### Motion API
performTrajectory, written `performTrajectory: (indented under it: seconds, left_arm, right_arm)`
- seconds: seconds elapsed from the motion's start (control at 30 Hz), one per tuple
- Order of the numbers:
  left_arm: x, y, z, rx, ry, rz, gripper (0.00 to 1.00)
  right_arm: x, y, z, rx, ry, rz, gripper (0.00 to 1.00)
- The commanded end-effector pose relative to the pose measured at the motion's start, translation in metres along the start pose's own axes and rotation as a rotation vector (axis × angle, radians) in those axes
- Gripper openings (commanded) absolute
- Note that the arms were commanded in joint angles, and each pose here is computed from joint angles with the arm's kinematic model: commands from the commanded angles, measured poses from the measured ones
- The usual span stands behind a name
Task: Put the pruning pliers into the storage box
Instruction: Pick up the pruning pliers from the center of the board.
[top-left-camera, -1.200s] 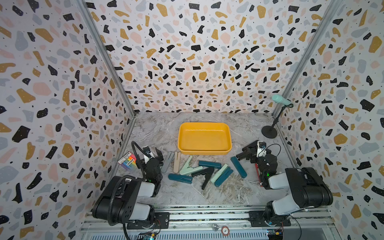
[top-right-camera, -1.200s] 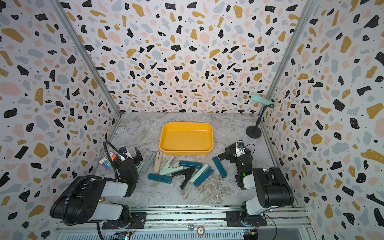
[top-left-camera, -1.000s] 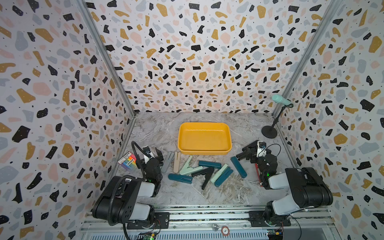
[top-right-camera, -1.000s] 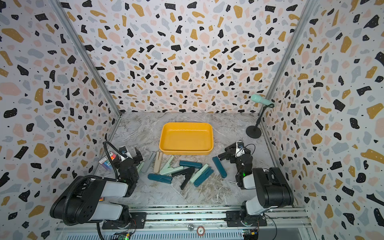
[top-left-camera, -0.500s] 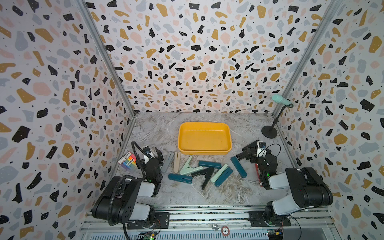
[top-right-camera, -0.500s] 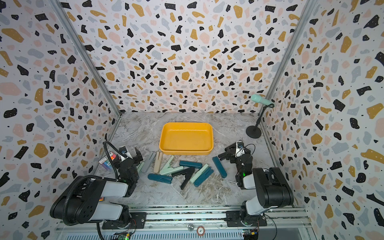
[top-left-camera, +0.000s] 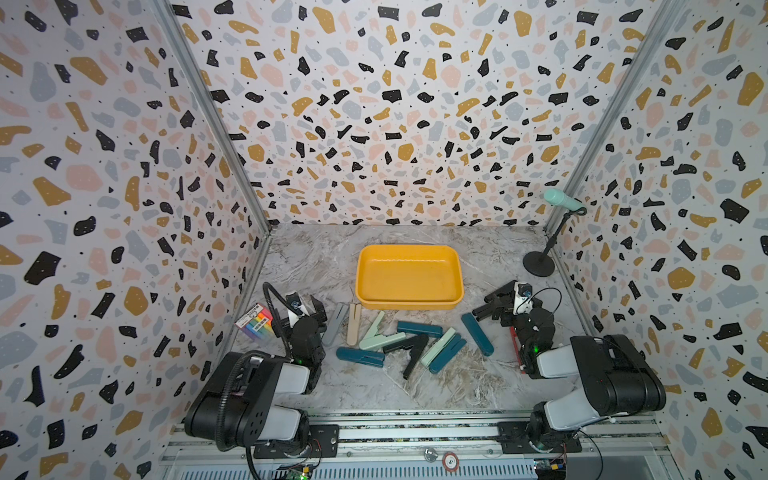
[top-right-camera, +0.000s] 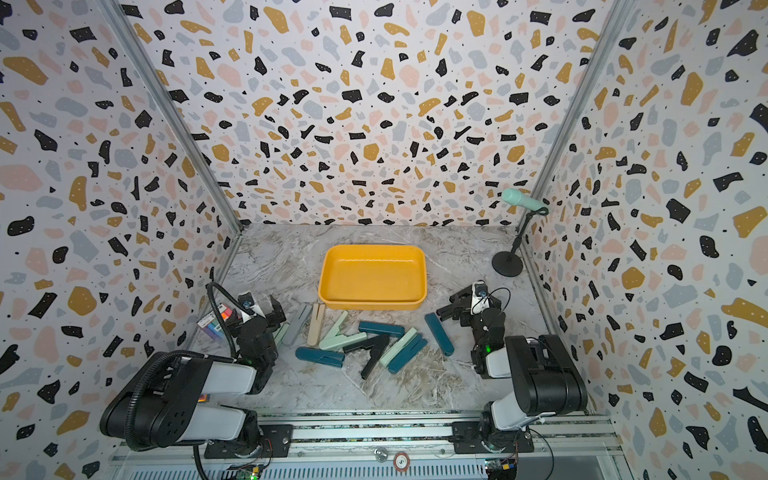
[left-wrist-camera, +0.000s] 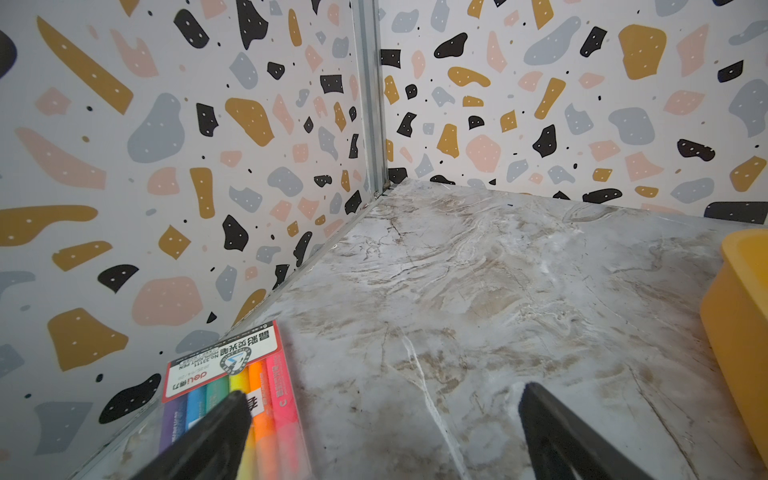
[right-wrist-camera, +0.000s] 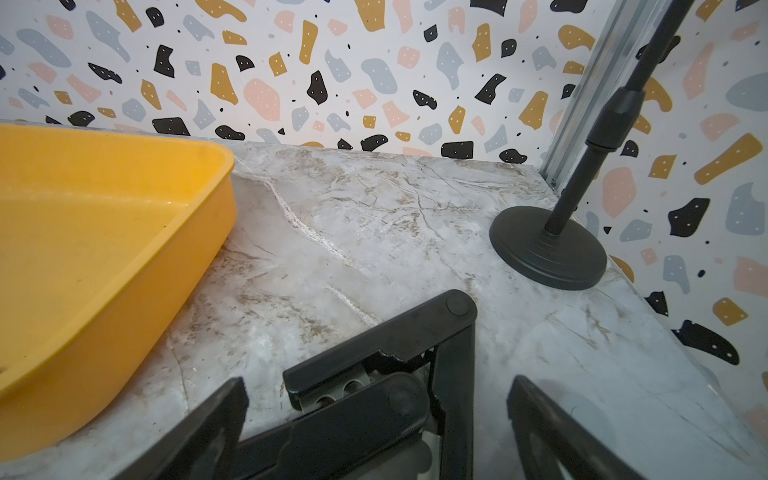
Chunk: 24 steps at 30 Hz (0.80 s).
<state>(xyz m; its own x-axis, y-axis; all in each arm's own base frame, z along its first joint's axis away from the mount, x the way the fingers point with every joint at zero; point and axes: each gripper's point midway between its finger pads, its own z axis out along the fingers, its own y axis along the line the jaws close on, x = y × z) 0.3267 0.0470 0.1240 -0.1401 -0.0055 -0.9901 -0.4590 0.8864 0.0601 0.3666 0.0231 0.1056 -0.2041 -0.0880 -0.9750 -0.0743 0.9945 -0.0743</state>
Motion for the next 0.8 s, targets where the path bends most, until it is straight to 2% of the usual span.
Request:
performTrajectory:
  seconds: [0.0, 0.5, 0.6, 0.67, 0.77]
  left_arm:
    - [-0.015, 0.0, 0.001, -0.002, -0.046, -0.038, 0.99]
    - [-0.015, 0.0, 0.001, 0.001, -0.049, -0.039, 1.0]
    - [-0.028, 0.002, 0.006, -0.031, -0.043, -0.043, 0.99]
    - [-0.042, -0.001, 0.009, -0.036, -0.011, -0.024, 1.0]
    - [-0.072, 0.007, -0.002, -0.03, -0.062, -0.133, 1.0]
  right_arm:
    - [-0.016, 0.0, 0.001, 0.002, -0.045, -0.006, 0.99]
    - [-0.015, 0.0, 0.002, -0.004, -0.042, -0.001, 0.99]
    - [-0.021, 0.001, -0.002, -0.013, -0.064, -0.004, 0.99]
    - [-0.025, -0.005, 0.004, 0.016, -0.014, 0.014, 0.99]
    - [-0.028, -0.022, 0.015, 0.066, 0.138, 0.121, 0.99]
